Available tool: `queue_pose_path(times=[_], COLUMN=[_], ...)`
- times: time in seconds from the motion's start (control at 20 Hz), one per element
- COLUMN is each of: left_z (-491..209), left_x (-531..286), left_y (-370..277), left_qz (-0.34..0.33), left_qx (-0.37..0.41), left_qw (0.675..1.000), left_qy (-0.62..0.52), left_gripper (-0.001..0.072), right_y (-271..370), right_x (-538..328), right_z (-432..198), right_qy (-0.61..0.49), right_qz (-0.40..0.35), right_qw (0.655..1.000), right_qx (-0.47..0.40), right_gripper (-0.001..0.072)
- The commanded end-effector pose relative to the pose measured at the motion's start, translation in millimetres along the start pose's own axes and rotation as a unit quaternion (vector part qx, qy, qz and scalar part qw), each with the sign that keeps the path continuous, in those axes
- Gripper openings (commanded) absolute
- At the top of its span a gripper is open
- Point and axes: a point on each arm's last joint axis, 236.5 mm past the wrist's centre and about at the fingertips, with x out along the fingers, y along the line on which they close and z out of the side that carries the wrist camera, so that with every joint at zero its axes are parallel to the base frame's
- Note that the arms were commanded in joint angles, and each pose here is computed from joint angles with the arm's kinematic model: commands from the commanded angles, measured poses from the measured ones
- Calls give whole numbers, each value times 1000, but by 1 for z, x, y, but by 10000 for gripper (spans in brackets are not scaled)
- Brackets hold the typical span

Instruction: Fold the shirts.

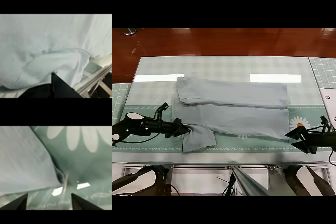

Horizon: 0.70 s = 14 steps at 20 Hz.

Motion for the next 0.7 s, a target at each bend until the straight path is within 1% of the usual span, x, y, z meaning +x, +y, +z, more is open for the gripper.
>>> queue_pose_path(times=[0.0, 0.1, 0.15, 0.2, 0.25, 0.3, 0.45, 0.55, 0.65], left_z=[2, 2, 2, 2, 3, 5, 30, 63, 101], left_x=[0, 0, 0, 0, -1, -3, -26, -51, -73], left_y=[-8, -7, -7, -7, -9, -12, -37, -60, -80], left_qz=[-16, -15, -15, -15, -17, -20, -53, -83, -92], left_qx=[9, 8, 8, 8, 10, 14, 36, 49, 59], left_qw=[1000, 1000, 1000, 1000, 1000, 1000, 998, 992, 986], left_qy=[-4, -4, -5, -5, -4, -4, -27, -75, -127], left_gripper=[20, 20, 20, 20, 20, 20, 20, 20, 20], right_y=[29, 46, 49, 51, 54, 61, 82, 100, 119], right_x=[15, 26, 31, 36, 36, 31, 1, -21, -35], right_z=[23, 29, 29, 26, 24, 24, 43, 64, 86], right_qy=[-32, -33, -27, -14, -3, 0, -12, -41, -59], right_qz=[53, 77, 75, 70, 72, 76, 78, 81, 89], right_qw=[998, 996, 997, 997, 997, 995, 991, 987, 983], right_qx=[-10, -6, -10, -18, -33, -64, -111, -131, -146], right_gripper=[618, 618, 611, 458, 154, 28, 27, 27, 27])
